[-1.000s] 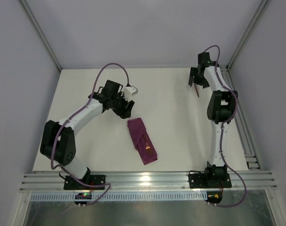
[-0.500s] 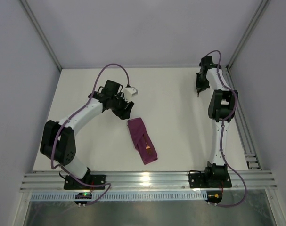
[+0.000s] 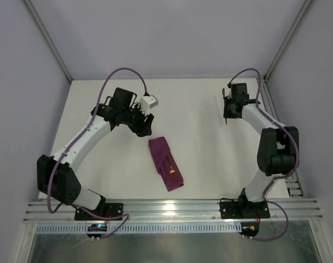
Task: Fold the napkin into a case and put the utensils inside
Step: Pick up the knife from the corner of the board, then pass from the right arm to the left
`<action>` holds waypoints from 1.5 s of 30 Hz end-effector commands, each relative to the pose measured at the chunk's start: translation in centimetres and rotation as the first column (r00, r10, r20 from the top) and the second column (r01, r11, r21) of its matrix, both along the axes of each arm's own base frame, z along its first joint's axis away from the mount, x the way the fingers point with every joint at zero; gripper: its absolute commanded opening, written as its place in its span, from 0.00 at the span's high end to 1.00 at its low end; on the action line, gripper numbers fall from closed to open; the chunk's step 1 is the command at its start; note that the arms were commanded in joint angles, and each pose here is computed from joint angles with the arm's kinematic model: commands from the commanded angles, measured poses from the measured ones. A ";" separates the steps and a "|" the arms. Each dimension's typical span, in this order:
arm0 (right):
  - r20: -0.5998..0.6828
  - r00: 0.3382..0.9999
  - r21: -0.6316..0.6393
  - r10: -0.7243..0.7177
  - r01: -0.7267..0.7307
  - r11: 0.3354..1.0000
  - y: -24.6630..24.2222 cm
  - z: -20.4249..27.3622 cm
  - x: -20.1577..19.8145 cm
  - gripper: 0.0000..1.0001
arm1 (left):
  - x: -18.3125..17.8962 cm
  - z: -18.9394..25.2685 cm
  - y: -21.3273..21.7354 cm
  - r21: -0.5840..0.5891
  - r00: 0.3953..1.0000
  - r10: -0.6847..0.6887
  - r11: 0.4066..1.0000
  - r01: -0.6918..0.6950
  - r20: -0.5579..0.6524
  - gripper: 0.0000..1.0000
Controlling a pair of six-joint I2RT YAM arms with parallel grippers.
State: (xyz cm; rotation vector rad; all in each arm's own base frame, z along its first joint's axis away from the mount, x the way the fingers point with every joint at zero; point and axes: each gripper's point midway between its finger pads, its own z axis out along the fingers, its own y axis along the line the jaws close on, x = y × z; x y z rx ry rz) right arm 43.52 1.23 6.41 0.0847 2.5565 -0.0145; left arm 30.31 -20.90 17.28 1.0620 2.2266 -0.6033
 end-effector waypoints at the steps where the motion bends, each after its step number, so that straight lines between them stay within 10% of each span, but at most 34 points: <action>1: 0.386 0.923 0.090 -0.006 -0.031 0.995 3.4 9.5 2.5 0.96 | -2.0 3.5 -0.6 -0.081 0.999 -0.049 0.996 0.049 0.000 0.46; 17: 0.872 0.450 0.429 -0.193 -0.510 0.746 23.2 37.3 -13.5 0.96 | -7.7 16.0 -2.4 -0.394 0.987 -0.098 0.908 0.142 0.131 0.38; 31: 0.908 0.389 0.401 -0.157 -0.694 0.598 33.6 41.9 -20.5 0.96 | -9.2 23.0 -3.1 -0.549 0.978 -0.068 0.819 0.168 0.199 0.38; 39: 0.905 0.402 0.400 -0.140 -0.693 0.600 33.8 41.1 -20.9 0.96 | -8.8 23.7 -3.0 -0.562 0.979 -0.037 0.814 0.145 0.198 0.72; 45: 0.904 0.406 0.398 -0.133 -0.687 0.608 33.5 40.8 -20.9 0.97 | -9.0 23.9 -2.9 -0.558 0.978 -0.043 0.815 0.153 0.206 0.55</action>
